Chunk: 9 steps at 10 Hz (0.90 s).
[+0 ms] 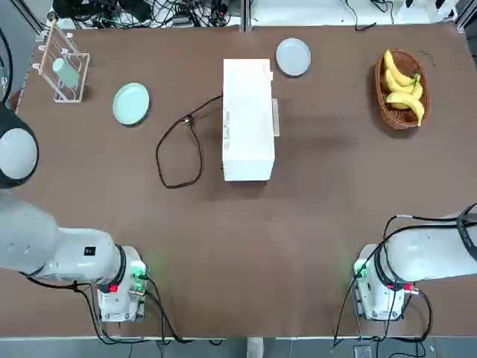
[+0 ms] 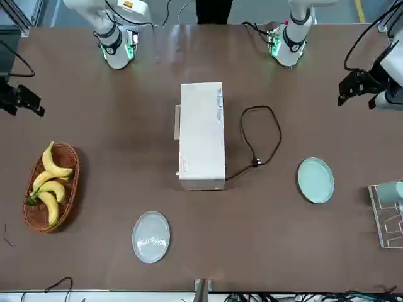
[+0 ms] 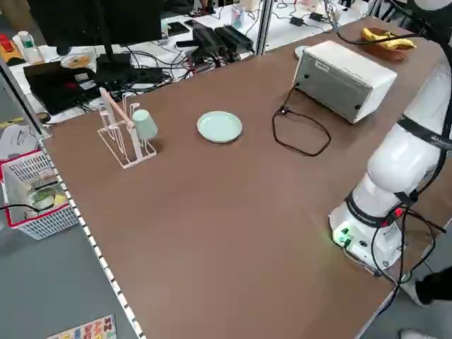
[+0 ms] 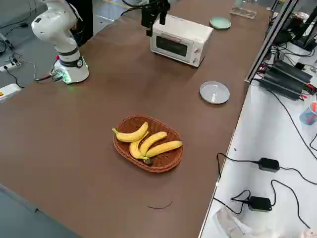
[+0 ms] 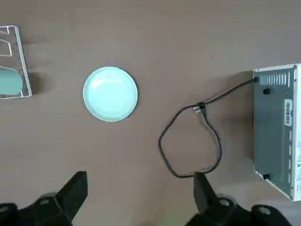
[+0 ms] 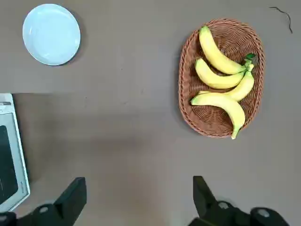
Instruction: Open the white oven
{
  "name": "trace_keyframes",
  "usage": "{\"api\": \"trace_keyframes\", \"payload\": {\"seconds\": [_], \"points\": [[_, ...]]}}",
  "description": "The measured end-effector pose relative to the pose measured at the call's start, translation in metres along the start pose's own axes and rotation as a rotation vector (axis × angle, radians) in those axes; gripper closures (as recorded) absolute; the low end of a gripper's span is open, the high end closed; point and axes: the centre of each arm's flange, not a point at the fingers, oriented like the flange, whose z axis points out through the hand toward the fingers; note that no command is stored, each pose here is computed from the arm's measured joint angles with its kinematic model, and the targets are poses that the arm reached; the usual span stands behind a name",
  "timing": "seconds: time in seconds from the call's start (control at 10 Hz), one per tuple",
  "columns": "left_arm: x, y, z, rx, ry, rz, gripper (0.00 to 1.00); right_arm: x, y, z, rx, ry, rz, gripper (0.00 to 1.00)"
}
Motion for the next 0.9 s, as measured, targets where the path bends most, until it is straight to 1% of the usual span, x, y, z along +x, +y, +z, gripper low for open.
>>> {"api": "trace_keyframes", "payload": {"seconds": [0.3, 0.5, 0.6, 0.7, 0.8, 0.9], "points": [[0.000, 0.000, 0.000, 0.000, 0.000, 0.000, 0.00, 0.000, 0.000, 0.001, 0.000, -0.004, 0.000, 0.00], [0.000, 0.002, 0.000, -0.003, -0.001, 0.001, 0.00, -0.001, 0.000, 0.002, 0.000, -0.011, 0.000, 0.03], [0.000, 0.008, 0.001, -0.027, -0.002, -0.009, 0.00, -0.001, 0.000, 0.004, 0.000, -0.016, 0.000, 0.14], [0.001, 0.020, 0.002, -0.059, -0.003, -0.029, 0.00, -0.001, -0.001, 0.006, 0.000, -0.020, -0.001, 0.15], [0.002, 0.036, 0.005, -0.074, -0.008, -0.052, 0.00, -0.001, -0.002, 0.008, -0.001, -0.026, -0.004, 0.17], [0.004, 0.059, 0.011, -0.077, -0.012, -0.075, 0.02, -0.001, -0.003, 0.012, 0.000, -0.037, -0.006, 0.23]]}}
